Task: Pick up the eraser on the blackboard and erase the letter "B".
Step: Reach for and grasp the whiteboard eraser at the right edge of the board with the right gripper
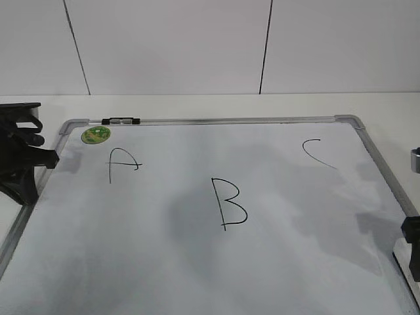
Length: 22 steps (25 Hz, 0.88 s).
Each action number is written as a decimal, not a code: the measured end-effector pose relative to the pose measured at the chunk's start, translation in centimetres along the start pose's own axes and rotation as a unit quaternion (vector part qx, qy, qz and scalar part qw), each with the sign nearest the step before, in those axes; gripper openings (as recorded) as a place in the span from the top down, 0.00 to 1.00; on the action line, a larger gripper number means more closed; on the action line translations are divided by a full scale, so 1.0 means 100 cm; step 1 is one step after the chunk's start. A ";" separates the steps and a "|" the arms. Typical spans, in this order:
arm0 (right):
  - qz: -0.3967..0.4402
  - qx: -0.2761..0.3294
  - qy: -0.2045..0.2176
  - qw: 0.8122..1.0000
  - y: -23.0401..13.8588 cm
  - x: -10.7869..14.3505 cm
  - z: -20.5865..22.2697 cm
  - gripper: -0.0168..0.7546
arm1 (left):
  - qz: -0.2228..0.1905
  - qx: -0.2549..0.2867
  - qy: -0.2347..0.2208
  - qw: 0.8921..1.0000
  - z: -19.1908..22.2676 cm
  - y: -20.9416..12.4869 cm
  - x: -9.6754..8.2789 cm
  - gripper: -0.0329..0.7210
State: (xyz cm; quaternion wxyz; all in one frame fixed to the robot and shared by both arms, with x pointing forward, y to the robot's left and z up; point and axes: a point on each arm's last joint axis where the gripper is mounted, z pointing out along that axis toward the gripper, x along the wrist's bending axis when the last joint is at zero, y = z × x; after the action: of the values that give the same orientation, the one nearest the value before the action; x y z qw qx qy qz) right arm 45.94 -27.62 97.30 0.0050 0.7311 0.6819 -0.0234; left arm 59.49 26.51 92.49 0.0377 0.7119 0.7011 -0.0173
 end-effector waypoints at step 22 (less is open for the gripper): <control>0.001 0.011 0.000 1.000 -0.005 0.000 0.006 0.24 | 0.000 0.000 0.000 1.000 0.000 0.000 0.000 0.92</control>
State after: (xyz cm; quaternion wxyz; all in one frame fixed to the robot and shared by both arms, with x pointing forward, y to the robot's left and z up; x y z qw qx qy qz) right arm 45.43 -27.64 96.75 -0.0030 0.7321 0.6805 -0.0310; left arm 59.49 26.51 92.49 0.0377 0.7119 0.7011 -0.0173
